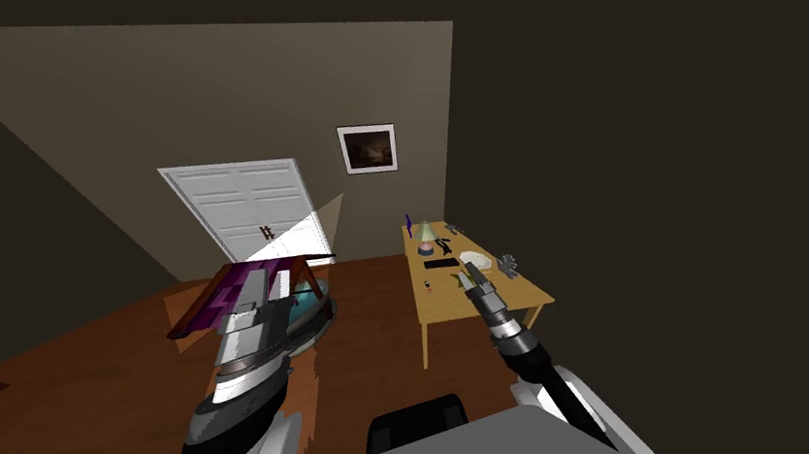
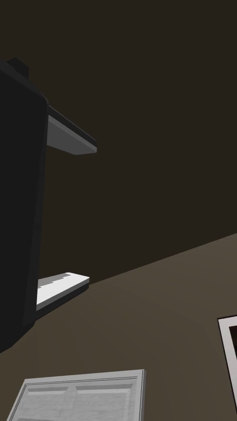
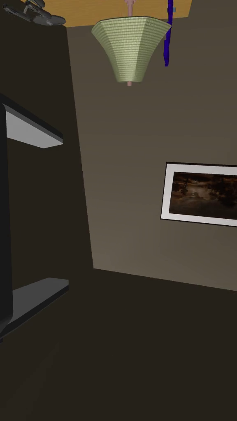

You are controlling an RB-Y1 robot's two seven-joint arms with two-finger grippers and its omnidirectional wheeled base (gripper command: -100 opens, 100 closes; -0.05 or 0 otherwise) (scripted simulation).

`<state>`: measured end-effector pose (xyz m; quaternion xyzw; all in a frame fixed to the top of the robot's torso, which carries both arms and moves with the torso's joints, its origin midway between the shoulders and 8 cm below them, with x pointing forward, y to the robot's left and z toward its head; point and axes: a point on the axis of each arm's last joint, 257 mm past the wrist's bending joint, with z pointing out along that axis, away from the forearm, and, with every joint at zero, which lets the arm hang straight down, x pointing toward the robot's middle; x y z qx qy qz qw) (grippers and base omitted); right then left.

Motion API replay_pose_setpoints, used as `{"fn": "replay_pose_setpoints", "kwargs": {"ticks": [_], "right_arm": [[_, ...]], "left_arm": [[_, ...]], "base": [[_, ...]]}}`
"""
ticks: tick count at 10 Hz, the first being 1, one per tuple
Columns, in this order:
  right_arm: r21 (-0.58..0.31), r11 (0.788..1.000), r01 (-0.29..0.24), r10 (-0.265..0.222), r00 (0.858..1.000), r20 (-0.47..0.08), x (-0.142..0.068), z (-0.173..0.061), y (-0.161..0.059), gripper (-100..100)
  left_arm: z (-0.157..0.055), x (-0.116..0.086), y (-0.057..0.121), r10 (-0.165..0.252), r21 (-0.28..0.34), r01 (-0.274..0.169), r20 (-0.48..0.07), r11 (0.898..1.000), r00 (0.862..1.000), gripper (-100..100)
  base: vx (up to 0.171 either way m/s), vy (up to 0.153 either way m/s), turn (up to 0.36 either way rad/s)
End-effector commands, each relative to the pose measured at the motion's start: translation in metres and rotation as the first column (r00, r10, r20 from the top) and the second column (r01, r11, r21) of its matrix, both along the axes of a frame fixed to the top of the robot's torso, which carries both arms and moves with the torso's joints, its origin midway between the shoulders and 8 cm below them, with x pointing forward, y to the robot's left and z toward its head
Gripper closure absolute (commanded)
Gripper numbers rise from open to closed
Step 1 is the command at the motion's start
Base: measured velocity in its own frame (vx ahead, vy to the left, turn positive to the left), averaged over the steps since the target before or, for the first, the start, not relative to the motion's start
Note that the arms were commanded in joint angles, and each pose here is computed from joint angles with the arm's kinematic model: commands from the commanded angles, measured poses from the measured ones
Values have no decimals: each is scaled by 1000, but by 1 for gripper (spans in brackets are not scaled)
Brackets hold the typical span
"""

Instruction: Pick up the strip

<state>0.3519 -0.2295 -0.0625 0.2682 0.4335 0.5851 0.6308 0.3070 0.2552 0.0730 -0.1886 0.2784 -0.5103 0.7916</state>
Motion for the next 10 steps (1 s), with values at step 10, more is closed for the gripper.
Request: {"fn": "replay_pose_setpoints", "kwargs": {"ticks": [10], "right_arm": [[-279,939,-199,35,866,-499,-60,-214,-2,-100]], "left_arm": [[0,0,0,0,0,0,0,1000,1000,0]], "base": [[2,65,115]]}}
